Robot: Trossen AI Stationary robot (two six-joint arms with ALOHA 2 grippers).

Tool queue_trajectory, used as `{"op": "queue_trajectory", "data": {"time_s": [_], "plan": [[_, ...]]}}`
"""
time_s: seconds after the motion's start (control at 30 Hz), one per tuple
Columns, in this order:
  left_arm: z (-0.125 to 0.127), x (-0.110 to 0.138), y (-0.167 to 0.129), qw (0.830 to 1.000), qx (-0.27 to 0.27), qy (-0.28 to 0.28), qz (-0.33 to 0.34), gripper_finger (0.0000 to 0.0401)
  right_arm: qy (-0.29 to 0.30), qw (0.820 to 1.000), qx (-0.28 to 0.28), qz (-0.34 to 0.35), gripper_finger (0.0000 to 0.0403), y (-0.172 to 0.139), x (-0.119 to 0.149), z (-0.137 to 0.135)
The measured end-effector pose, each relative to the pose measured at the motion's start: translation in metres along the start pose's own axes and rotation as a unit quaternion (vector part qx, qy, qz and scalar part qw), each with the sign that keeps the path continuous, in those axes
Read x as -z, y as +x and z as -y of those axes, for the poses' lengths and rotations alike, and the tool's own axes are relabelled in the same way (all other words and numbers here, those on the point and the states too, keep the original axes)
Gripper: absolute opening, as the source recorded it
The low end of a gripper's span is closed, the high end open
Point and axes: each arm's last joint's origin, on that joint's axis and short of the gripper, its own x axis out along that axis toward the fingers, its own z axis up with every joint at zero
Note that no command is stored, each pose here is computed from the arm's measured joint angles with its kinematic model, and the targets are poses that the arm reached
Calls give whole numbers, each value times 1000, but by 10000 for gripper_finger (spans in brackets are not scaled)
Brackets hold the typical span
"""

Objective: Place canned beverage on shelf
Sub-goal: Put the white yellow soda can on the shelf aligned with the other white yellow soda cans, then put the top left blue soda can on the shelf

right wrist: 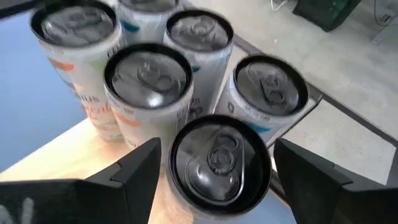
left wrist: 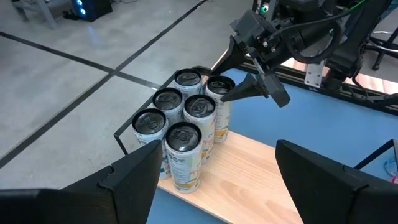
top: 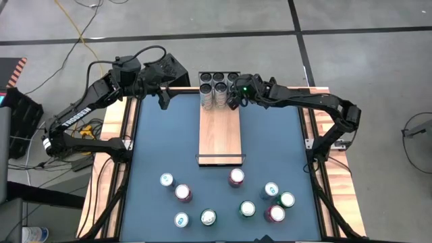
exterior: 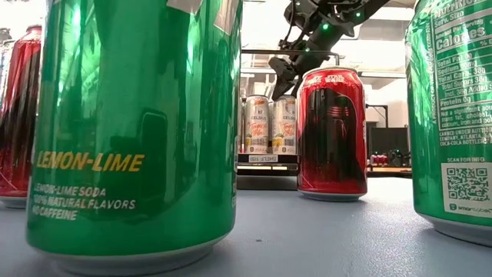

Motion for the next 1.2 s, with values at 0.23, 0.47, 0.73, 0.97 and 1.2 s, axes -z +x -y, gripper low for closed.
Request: {"op": "queue_trajectory", "data": {"time_s": [0.23, 0.47, 0.73, 0.97, 1.2], "plan": [[0, 0, 0, 1000, 0, 0, 0, 300, 0, 1000, -1, 3, 296, -2, -4, 0], [0, 0, 0, 1000, 7, 0, 0, 300, -29, 999, -14, 22, 296, -24, -28, -4], [15, 0, -1, 989, 148, -8, 2, 300, -99, 993, -38, 43, 296, -107, -80, 9], [55, -2, -8, 976, 217, -9, -20, 300, -134, 984, -69, 99, 296, -197, -109, 28], [95, -9, -42, 976, 204, -25, -76, 300, -132, 978, -94, 132, 296, -257, -109, 50]]}}
